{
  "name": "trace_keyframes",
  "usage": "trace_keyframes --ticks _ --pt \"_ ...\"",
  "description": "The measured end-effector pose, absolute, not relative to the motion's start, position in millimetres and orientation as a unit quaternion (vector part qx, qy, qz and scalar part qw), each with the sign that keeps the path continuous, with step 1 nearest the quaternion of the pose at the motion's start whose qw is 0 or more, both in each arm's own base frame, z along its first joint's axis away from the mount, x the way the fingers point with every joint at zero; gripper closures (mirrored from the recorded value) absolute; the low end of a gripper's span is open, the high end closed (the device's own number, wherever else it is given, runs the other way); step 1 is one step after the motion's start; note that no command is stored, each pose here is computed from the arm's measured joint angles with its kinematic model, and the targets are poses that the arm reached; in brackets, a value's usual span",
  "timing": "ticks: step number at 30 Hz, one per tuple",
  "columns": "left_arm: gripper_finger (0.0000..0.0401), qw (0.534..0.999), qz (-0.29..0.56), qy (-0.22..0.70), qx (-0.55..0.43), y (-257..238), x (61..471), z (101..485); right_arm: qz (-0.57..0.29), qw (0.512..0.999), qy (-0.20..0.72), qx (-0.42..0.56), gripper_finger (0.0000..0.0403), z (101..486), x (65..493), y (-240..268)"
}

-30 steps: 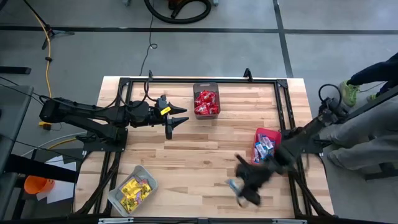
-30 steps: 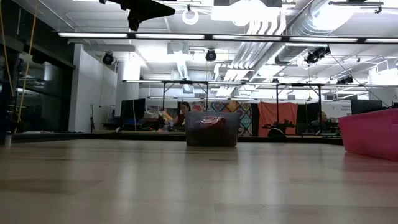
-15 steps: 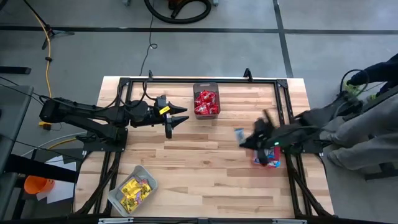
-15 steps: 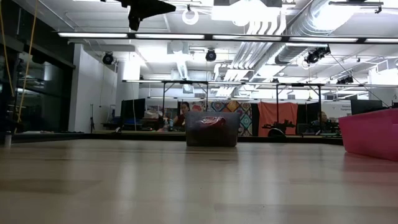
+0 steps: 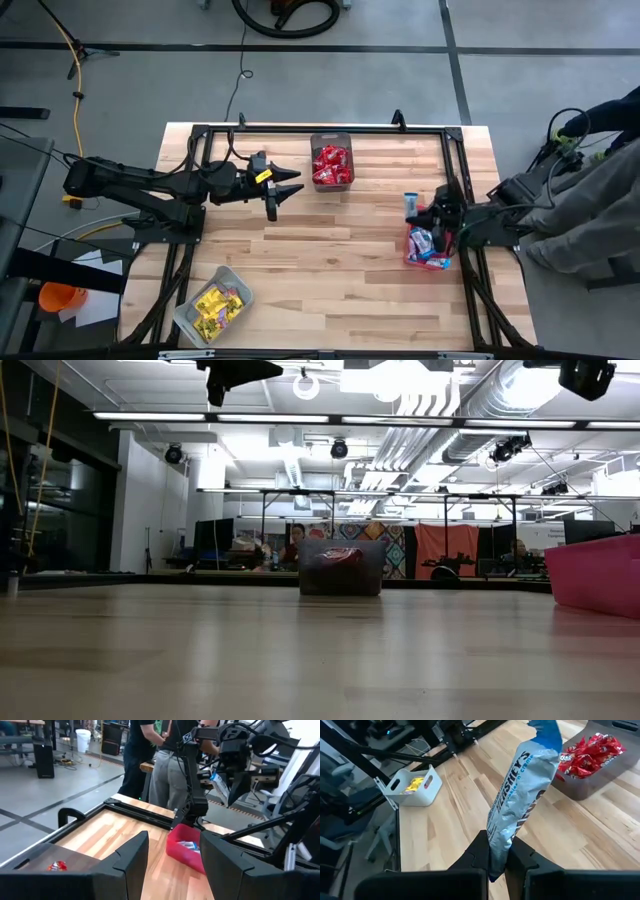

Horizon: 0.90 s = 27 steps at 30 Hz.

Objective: Sort candy
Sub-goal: Put the white chocolate candy into the red bin

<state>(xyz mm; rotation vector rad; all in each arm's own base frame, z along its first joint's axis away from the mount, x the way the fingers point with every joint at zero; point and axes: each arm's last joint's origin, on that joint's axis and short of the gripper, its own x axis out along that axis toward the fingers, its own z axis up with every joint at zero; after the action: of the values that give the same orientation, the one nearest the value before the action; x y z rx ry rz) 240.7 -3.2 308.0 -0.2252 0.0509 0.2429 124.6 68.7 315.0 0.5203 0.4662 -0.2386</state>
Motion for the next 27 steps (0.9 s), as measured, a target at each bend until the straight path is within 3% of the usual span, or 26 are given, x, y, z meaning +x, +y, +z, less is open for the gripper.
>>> trace_keyframes --ticks 11,14,20,27 --pt "0.0236 0.985 0.133 0.025 -0.104 -2.5 240.5 308.0 -0.103 0.922 0.219 0.301 0.0387 322.6 110.4 59.1" --pt "0.0236 0.985 0.133 0.025 -0.104 -2.5 240.5 307.9 -0.117 0.877 0.293 0.362 0.0387 311.2 103.8 57.8" --pt "0.0236 0.985 0.137 0.025 -0.100 -0.5 240.5 307.9 -0.199 0.718 0.469 0.474 0.0387 288.6 89.0 58.2" --pt "0.0236 0.984 0.145 0.024 -0.103 2.9 240.5 307.9 -0.318 0.641 0.492 0.496 0.0386 276.4 92.1 61.6"
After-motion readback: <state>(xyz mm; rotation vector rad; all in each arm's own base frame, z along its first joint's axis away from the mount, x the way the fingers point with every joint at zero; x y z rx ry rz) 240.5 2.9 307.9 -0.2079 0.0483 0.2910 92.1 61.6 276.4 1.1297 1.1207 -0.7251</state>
